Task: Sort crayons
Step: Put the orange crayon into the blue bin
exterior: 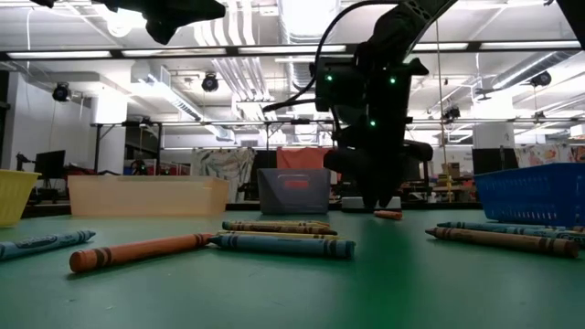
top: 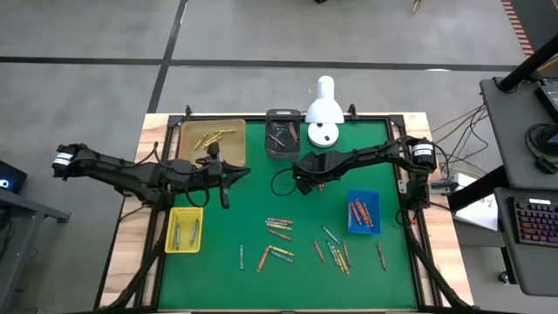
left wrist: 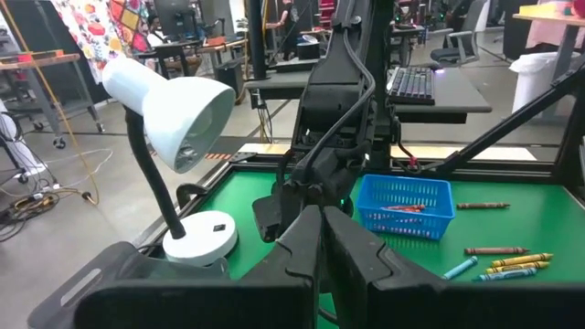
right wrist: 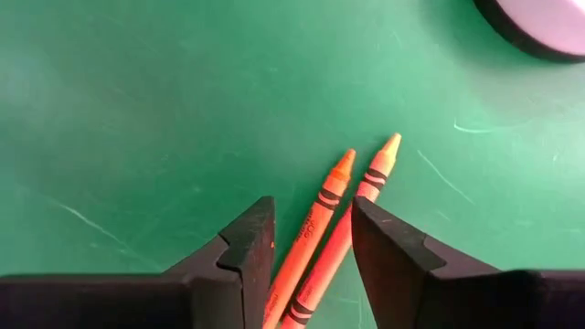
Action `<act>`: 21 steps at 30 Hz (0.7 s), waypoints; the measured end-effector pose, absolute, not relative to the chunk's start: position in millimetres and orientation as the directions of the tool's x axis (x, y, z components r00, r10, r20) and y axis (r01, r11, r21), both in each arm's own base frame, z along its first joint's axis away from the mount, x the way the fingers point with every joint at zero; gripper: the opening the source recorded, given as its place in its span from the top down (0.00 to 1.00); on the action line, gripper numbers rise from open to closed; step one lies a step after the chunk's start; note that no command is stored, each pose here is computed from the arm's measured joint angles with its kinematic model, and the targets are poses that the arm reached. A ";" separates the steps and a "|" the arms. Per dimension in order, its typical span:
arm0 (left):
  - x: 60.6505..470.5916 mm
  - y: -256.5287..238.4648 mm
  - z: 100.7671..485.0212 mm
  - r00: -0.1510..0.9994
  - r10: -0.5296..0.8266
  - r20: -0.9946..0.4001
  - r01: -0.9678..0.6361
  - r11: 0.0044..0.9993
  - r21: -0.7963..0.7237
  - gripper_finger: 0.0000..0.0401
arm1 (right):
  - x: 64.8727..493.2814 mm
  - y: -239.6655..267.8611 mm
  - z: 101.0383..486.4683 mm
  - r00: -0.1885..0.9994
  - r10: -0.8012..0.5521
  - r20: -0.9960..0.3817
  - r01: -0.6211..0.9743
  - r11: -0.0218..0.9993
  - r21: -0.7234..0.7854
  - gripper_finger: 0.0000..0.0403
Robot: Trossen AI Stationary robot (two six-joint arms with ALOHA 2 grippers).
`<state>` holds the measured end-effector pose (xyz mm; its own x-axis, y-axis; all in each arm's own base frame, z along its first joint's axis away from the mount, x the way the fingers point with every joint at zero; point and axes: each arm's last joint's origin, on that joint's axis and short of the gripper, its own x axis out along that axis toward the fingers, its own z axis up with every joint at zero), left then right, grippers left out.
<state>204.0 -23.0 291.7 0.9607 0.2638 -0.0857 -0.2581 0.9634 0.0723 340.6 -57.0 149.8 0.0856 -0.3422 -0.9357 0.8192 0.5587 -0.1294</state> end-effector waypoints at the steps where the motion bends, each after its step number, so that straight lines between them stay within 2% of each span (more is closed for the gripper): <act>1: 204.0 -23.0 291.6 0.961 0.264 -0.086 -0.258 0.963 0.072 1.00 | 340.3 -56.9 149.3 0.084 -0.342 -0.936 0.822 0.555 -0.129 0.66; 21: 204.0 -23.0 291.6 0.961 0.264 -0.086 -0.260 0.964 0.057 1.00 | 340.2 -55.3 135.9 0.164 -0.329 -0.930 0.826 0.562 -0.053 0.68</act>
<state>204.0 -23.0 291.6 0.9607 0.2638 -0.0860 -0.2596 0.9640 0.0572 340.2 -55.3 135.9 0.1639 -0.3294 -0.9299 0.8257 0.5616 -0.0534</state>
